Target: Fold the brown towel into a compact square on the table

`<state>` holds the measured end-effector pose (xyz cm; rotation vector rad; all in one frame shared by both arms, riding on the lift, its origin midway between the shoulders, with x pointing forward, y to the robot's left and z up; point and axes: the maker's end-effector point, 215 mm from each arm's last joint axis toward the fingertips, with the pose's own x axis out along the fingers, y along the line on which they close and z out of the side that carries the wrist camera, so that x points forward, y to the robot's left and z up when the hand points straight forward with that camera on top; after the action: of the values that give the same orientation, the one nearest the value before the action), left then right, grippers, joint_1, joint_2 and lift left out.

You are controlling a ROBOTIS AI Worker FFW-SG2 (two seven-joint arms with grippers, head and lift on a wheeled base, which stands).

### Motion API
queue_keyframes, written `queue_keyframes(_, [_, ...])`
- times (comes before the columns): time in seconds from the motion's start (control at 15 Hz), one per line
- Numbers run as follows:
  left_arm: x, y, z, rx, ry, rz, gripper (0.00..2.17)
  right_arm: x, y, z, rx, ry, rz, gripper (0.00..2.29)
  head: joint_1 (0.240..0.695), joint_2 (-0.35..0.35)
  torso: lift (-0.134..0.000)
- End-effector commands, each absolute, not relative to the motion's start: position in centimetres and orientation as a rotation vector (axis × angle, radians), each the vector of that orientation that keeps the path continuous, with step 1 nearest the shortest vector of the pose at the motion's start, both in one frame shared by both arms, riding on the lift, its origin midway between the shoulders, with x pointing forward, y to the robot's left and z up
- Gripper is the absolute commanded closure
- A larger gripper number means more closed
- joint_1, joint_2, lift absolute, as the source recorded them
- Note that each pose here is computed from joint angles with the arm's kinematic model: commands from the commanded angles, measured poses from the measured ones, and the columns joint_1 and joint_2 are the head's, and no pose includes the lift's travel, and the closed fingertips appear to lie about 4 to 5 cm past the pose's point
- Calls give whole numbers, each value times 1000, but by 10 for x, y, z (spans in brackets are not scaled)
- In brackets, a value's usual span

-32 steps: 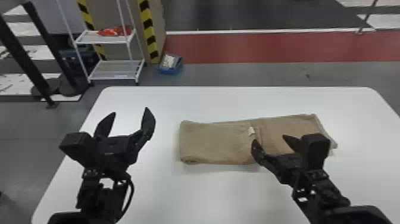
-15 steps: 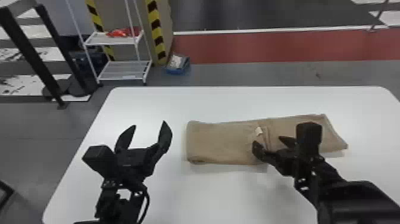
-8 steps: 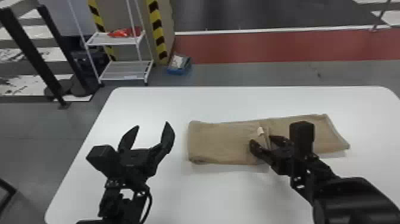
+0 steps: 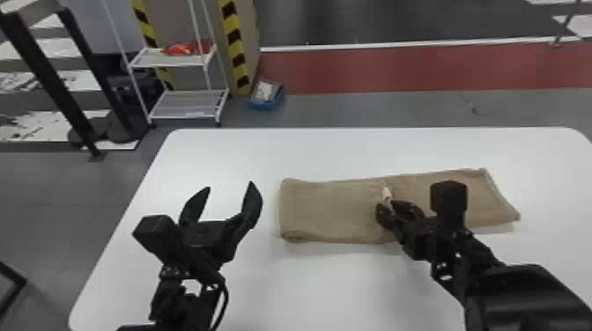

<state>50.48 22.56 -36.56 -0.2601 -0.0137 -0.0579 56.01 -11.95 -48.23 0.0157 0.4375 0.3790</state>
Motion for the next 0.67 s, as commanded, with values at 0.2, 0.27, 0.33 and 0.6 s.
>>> queue_keyframes(0.2, [504,226,-367,-262,-11,-57,36,557,-123,-480,22,432,374,1197,695,109,-99])
queue_keyframes(0.27, [504,226,-367,-262,-11,-57,36,556,-124,-479,22,431,373,1214,695,108,-99])
queue_keyframes(0.33, [504,226,-367,-262,-11,-57,36,556,-123,-477,24,426,373,1369,695,107,-99])
queue_keyframes(0.6, [504,229,-368,-261,-10,-53,36,556,-122,-476,29,425,374,1416,695,109,-99])
